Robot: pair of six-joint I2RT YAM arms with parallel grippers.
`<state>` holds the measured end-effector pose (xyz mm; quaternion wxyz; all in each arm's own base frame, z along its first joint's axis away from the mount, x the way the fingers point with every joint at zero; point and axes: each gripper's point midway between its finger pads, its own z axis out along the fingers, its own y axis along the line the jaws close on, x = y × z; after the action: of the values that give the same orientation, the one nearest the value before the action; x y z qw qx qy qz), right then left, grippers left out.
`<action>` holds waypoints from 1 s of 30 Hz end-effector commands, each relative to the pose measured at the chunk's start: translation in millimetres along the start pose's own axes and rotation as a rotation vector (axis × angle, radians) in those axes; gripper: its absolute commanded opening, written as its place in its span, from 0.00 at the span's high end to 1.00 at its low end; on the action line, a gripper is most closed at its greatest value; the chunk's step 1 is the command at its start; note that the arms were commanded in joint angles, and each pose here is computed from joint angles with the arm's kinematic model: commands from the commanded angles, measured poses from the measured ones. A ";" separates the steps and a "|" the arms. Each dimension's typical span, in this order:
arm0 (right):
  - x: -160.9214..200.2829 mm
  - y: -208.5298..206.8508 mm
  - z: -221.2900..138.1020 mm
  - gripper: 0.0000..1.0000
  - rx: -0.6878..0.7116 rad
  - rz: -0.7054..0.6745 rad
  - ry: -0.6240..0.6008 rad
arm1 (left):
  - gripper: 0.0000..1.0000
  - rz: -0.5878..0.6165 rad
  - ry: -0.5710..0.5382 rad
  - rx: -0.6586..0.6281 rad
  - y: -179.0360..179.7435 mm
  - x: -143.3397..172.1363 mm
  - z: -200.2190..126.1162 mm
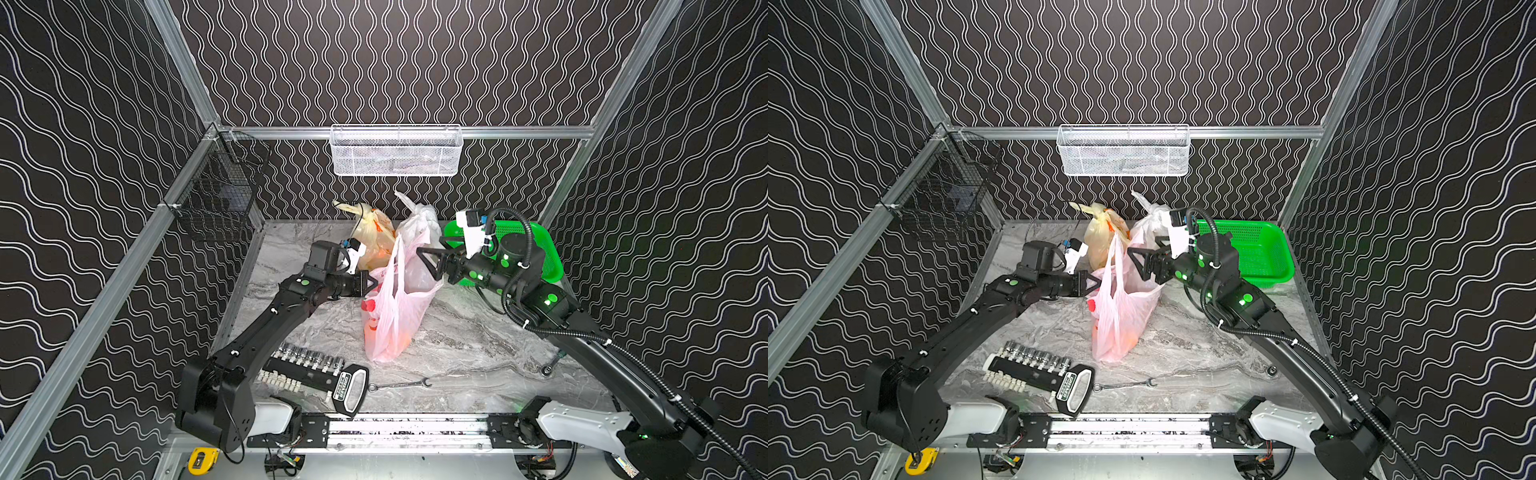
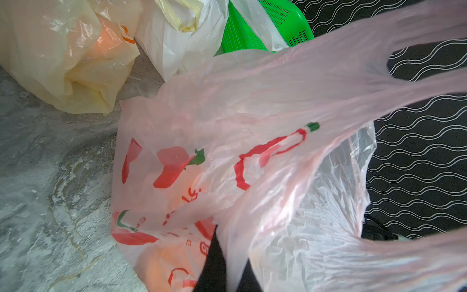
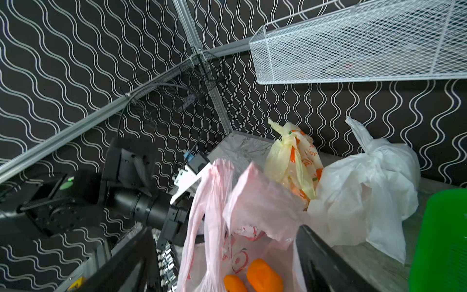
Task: Place the oranges into plastic bags & tie knots
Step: Adjust the plastic bag at the center of the board.
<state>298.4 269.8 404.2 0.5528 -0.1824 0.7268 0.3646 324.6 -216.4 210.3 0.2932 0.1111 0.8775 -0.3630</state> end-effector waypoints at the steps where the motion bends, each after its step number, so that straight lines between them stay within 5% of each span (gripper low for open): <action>1: -2.0 -1.8 6.7 0.20 0.016 0.017 0.029 | 1.00 0.027 -0.019 0.007 -2.4 -5.3 -2.6; 13: 8.2 -27.4 22.2 0.53 0.143 0.053 0.100 | 1.00 0.031 -0.024 0.025 -6.0 -7.3 -2.8; 20: -1.5 -27.8 26.4 0.38 0.142 0.060 0.077 | 1.00 0.035 -0.025 0.015 -5.5 -6.5 -5.4; 30: -1.6 -27.4 27.7 0.79 0.138 0.070 0.082 | 1.00 0.029 -0.026 0.013 -5.8 -8.1 -5.4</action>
<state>337.7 272.4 384.9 0.5133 -0.1339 0.7860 0.3174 323.2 -216.8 214.6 0.2976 0.1152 0.8741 -0.3662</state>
